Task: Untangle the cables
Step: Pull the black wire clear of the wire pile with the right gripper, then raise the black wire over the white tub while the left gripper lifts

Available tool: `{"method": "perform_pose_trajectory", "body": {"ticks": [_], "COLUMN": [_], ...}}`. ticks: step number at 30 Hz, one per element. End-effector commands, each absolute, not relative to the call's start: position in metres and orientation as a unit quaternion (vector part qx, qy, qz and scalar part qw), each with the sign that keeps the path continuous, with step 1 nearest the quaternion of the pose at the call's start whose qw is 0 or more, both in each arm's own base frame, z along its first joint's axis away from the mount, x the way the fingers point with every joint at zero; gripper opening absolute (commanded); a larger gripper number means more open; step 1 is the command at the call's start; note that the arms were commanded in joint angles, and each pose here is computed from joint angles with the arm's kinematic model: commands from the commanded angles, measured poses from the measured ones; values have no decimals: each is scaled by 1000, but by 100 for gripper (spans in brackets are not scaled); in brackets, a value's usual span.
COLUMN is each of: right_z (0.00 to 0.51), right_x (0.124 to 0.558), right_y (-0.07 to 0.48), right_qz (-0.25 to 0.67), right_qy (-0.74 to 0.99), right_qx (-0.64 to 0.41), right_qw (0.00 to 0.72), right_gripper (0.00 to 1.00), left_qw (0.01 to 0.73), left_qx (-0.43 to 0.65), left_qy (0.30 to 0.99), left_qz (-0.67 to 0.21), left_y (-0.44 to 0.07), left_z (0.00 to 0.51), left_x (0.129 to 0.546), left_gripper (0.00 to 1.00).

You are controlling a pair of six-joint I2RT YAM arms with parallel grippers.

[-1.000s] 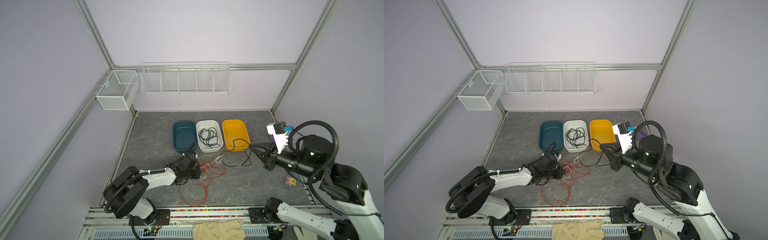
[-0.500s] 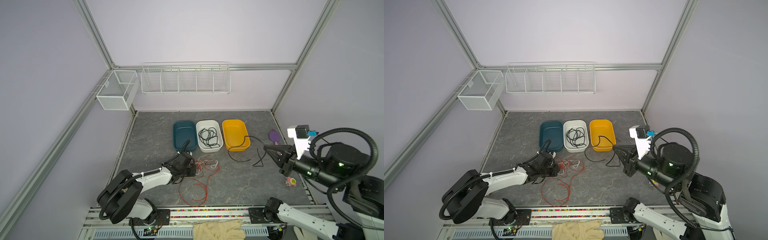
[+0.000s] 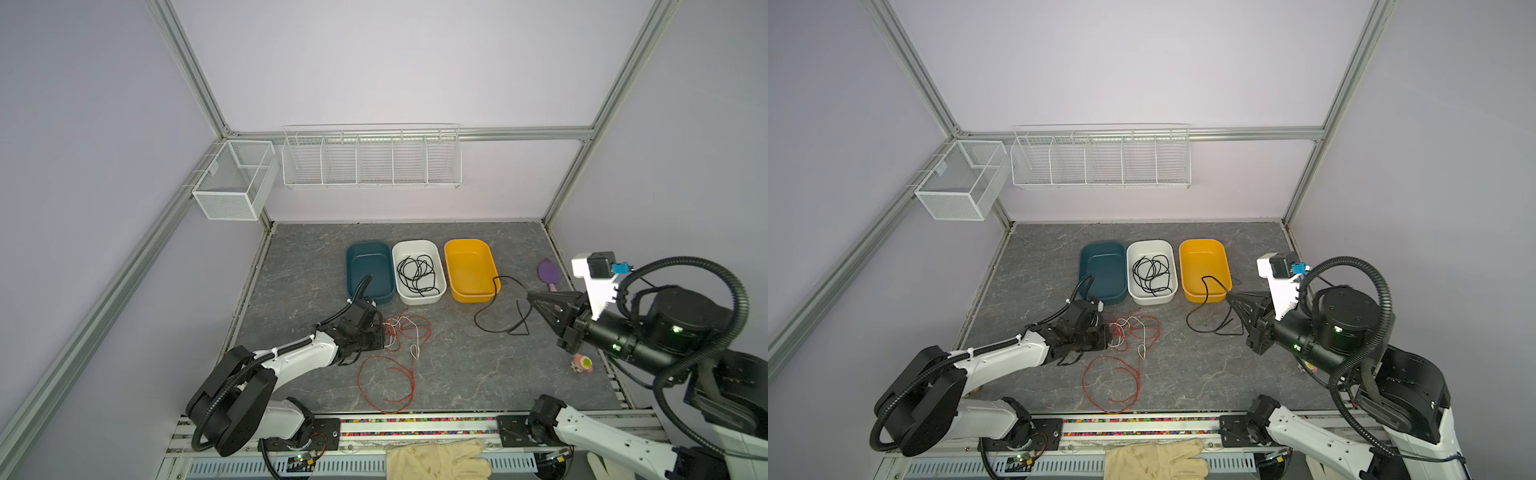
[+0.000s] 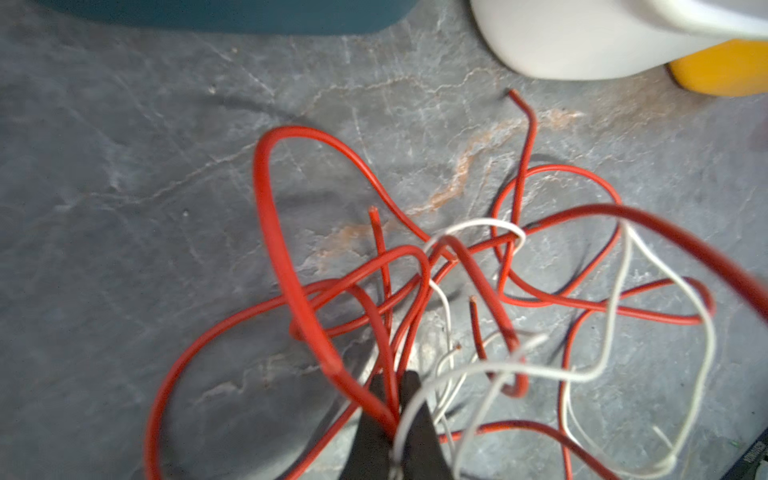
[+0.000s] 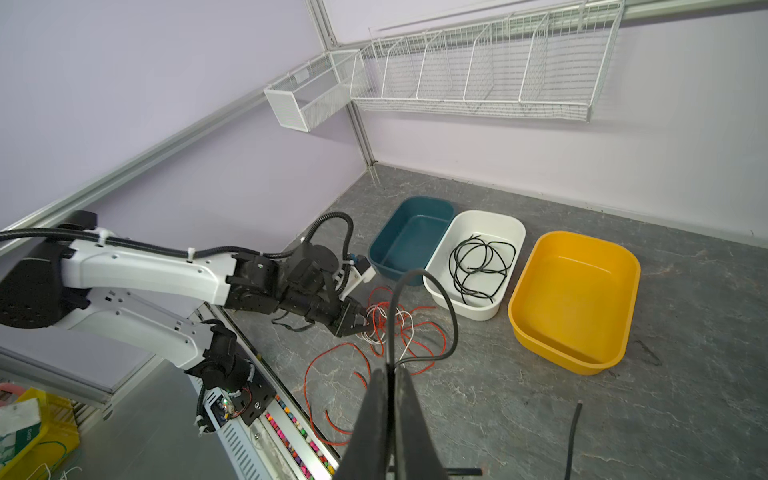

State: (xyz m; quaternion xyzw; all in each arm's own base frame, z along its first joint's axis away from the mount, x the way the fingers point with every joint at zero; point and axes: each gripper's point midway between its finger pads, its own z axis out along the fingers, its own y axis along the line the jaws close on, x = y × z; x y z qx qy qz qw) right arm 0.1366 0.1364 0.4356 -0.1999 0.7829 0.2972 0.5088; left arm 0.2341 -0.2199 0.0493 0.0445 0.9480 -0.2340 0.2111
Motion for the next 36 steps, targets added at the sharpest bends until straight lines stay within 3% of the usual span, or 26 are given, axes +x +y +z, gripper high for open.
{"method": "perform_pose_trajectory", "body": {"ticks": [1, 4, 14, 20, 25, 36], "right_z": [437, 431, 421, 414, 405, 387], "right_x": [145, 150, 158, 165, 178, 217], "right_y": [152, 161, 181, 192, 206, 232], "right_qz": [312, 317, 334, 335, 323, 311], "right_qy": [773, 775, 778, 782, 791, 809], "right_qx": [-204, -208, -215, -220, -229, -235], "right_qw": [513, 505, 486, 477, 466, 441], "right_gripper": [7, 7, 7, 7, 7, 6], "left_qw": [239, 259, 303, 301, 326, 379], "left_qx": [53, 51, 52, 57, 50, 85], "left_qy": [938, 932, 914, 912, 904, 905], "left_qz": [-247, -248, -265, -274, -271, -177], "left_y": [-222, -217, -208, -208, -199, -172], "left_z": [85, 104, 142, 159, 189, 233], "left_x": [240, 240, 236, 230, 229, 242], "left_gripper": [0, 0, 31, 39, 52, 82]}}
